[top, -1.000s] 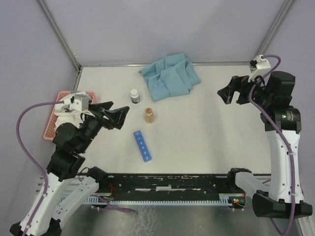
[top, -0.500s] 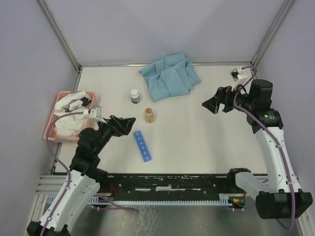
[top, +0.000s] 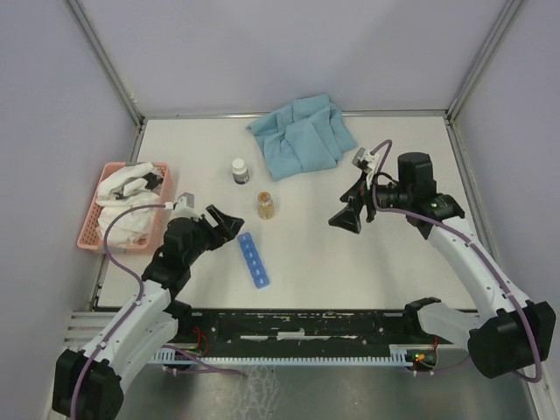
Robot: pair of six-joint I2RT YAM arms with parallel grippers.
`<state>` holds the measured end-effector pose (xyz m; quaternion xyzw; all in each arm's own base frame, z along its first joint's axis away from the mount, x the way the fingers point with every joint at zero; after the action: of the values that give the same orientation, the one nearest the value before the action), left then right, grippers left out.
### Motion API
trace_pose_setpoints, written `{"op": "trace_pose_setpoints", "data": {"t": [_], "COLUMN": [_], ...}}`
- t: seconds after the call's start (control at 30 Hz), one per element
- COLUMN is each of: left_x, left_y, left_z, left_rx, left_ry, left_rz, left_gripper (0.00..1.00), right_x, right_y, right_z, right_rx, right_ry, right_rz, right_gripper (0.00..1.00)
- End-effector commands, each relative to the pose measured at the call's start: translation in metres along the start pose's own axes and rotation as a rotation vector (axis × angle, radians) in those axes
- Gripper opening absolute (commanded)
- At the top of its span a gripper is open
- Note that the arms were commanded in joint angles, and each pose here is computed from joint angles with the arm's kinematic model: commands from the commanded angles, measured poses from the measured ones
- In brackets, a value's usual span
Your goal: Sort the pills into containers
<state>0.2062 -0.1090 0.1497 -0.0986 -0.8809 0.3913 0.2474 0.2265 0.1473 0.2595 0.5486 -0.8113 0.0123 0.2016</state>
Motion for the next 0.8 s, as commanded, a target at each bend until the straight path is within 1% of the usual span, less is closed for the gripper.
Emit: {"op": "trace_pose_setpoints", "data": {"t": [0.0, 0.1, 0.17, 0.23, 0.27, 0.33, 0.4, 0.6, 0.7, 0.77], "left_x": [-0.006, -0.012, -0.012, -0.014, -0.014, -0.017, -0.019, -0.023, -0.024, -0.025], "left_y": [0.011, 0.014, 0.021, 0.027, 0.029, 0.028, 0.023, 0.001, -0.001, 0.0], "left_z": [0.008, 0.018, 0.03, 0.035, 0.04, 0.049, 0.057, 0.064, 0.073, 0.079], "left_rx": [0.106, 0.099, 0.088, 0.095, 0.102, 0.13, 0.135, 0.094, 0.08, 0.08], "left_ry": [0.021, 0.053, 0.062, 0.044, 0.051, 0.064, 0.076, 0.069, 0.086, 0.095], "left_rz": [-0.134, -0.293, -0.435, -0.522, -0.541, -0.541, -0.527, -0.518, -0.534, -0.542], "left_gripper": [0.85, 0.81, 0.8, 0.72, 0.65, 0.58, 0.54, 0.49, 0.45, 0.44], "right_x": [-0.018, -0.025, -0.027, -0.027, -0.026, -0.025, -0.025, -0.029, -0.03, -0.03], "right_y": [0.004, 0.01, 0.013, 0.015, 0.016, 0.018, 0.02, 0.027, 0.029, 0.03], "right_z": [0.006, 0.015, 0.022, 0.025, 0.027, 0.028, 0.027, 0.031, 0.031, 0.032], "right_rx": [0.197, 0.237, 0.244, 0.251, 0.254, 0.26, 0.261, 0.271, 0.282, 0.286], "right_ry": [0.023, 0.053, 0.068, 0.073, 0.073, 0.076, 0.086, 0.128, 0.142, 0.15], "right_rz": [-0.061, -0.086, -0.099, -0.106, -0.109, -0.119, -0.132, -0.174, -0.183, -0.184], "right_gripper": [1.0, 1.0, 1.0, 1.0, 1.0, 1.0, 1.0, 0.99, 1.0, 1.0]}}
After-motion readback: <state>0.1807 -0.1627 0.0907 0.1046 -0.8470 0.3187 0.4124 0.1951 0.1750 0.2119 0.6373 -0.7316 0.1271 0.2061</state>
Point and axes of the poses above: each gripper's point midway between its finger pads, its own x axis back along the fingers, its own y axis along the line the jaws close on, z = x × y, the point moved 6 cm from there along x, back along the fingers, and after that the axes turned 6 degrees about x, right-handed, at the moved point
